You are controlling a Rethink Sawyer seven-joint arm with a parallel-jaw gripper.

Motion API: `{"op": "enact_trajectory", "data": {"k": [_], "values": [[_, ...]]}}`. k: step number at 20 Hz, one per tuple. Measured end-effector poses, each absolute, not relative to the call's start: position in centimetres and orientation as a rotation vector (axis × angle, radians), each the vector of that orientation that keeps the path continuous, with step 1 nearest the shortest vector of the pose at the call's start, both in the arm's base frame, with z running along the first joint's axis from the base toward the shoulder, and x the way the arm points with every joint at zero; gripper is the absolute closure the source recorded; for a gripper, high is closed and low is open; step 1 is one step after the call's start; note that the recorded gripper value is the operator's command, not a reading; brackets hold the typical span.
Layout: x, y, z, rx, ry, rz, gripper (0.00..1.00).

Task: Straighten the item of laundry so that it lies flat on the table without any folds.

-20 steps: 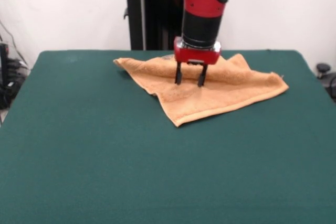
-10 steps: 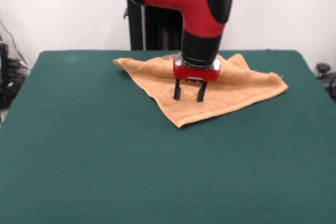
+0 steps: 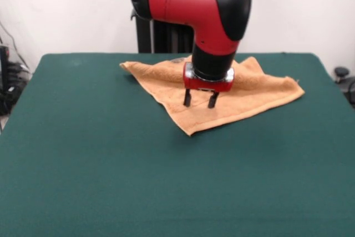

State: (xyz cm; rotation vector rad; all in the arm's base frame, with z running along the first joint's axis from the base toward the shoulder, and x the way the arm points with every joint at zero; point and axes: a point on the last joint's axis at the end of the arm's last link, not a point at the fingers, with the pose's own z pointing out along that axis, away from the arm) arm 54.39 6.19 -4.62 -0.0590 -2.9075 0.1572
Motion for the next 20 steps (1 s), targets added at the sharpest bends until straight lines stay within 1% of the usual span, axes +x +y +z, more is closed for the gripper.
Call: {"op": "enact_trajectory", "data": {"k": [2,3,20], "values": [[54.61,6.18,-4.67,-0.06,-2.891,0.157,0.0],[54.73,6.36,-4.72,-0.056,-2.893,0.155,1.0],[54.88,6.26,-4.71,-0.055,-2.918,0.162,1.0]]}}
